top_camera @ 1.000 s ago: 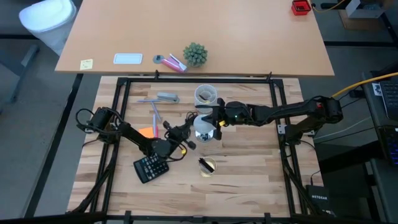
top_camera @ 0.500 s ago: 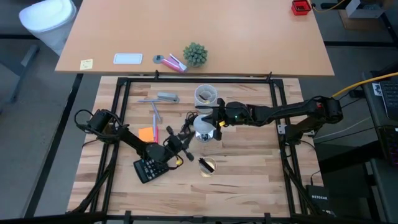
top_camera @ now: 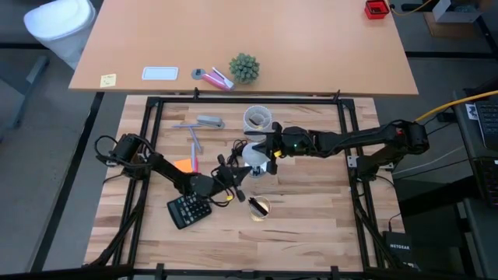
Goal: Screw lightbulb
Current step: Insert the lightbulb into the lamp
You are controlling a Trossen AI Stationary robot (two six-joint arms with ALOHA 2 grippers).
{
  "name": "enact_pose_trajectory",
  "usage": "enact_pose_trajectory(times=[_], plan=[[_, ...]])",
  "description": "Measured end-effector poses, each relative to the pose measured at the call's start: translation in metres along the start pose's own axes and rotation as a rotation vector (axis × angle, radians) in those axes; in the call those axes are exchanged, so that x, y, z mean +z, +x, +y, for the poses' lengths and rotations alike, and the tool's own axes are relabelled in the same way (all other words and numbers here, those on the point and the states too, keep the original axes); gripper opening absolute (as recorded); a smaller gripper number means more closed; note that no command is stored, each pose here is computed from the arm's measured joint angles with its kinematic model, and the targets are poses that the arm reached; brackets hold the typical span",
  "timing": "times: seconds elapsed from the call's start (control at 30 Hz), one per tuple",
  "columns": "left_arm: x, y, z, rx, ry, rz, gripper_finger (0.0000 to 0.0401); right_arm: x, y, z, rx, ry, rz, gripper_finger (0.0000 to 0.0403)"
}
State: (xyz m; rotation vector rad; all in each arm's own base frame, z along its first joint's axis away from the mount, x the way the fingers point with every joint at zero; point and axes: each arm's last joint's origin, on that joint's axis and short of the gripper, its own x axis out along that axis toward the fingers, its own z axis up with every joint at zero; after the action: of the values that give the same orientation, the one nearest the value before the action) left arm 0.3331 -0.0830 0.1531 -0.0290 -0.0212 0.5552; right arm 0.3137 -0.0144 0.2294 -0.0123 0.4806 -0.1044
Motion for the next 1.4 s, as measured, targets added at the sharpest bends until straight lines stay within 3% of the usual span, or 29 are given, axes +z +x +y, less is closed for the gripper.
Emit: enact_pose_trajectory(times=[0.17, 0.47, 0.7, 1.1, 1.27, 1.4], plan=[[0.001, -0.002, 0.001, 0.075, 0.02, -0.005, 0.0003, 0.0, 0.0, 0.0, -0.006, 0.001, 0.0, 0.0005], [0.0, -0.005, 0.007, 0.342, 0.019, -0.003, 0.0003, 0.0, 0.0, 0.001, 0.019, -0.004, 0.0, 0.0005], [0.001, 0.001, 0.013, 0.379, -0.036, -0.017, 0.0003, 0.0, 0.0, 0.001, 0.025, -0.004, 0.0, 0.0005], [0.02, -0.032, -0.015, 0.211, -0.009, -0.105, 0.0003, 0.0, 0.0, 0.001, 0.012, -0.005, 0.0, 0.0005], [0.018, -0.026, -0.017, 0.025, -0.061, -0.123, 0.0003, 0.0, 0.0, 0.001, 0.011, -0.004, 0.0, 0.0005], [0.012, -0.014, -0.012, -0.055, -0.117, -0.088, 0.0003, 0.0, 0.0, 0.001, 0.01, -0.004, 0.0, 0.0005]])
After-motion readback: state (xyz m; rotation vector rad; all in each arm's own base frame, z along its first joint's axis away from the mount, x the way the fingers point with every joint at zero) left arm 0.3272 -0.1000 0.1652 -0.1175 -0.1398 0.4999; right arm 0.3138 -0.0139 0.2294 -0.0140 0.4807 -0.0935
